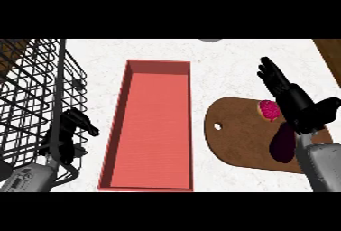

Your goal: Pick the cupcake from the cutting board and place it in the cardboard box

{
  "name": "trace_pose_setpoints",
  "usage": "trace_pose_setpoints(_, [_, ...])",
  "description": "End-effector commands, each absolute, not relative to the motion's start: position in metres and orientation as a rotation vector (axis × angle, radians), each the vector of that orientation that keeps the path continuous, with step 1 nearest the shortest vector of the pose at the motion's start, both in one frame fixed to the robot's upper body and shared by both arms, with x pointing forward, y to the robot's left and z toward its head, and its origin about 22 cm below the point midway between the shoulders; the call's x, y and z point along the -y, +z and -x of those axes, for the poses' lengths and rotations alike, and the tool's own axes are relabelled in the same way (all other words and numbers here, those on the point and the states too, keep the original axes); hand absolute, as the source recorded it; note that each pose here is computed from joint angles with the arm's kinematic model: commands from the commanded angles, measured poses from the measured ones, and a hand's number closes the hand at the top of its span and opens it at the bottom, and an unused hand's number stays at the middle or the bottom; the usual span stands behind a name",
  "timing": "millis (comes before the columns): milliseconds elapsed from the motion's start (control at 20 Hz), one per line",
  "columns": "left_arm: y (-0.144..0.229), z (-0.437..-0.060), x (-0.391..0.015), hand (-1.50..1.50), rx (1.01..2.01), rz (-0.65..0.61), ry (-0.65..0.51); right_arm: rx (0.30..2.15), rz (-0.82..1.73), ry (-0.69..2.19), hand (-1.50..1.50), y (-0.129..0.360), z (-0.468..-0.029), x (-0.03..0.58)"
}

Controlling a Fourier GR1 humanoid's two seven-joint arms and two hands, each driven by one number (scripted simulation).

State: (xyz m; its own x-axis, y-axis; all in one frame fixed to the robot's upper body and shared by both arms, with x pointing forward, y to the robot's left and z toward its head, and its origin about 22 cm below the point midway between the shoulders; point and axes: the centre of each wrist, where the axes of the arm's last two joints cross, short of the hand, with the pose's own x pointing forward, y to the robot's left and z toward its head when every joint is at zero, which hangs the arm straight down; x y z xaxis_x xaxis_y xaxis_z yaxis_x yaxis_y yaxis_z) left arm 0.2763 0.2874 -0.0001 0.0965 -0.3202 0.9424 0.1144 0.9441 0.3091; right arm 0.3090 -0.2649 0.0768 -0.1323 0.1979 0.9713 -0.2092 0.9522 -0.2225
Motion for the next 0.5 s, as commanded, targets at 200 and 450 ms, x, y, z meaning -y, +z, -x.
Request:
trace_pose_setpoints(200, [0.011,-0.246,-0.287,0.0,1.441,-0.331,-0.217,1.944,0.243,-0.017,-1.5,0.131,-0.333,0.294])
trace_pose_setpoints(450, [0.018,-0.231,-0.292,0.0,1.427,-0.356,-0.176,1.654,0.795,-0.297,-1.5,0.081,-0.317,0.348])
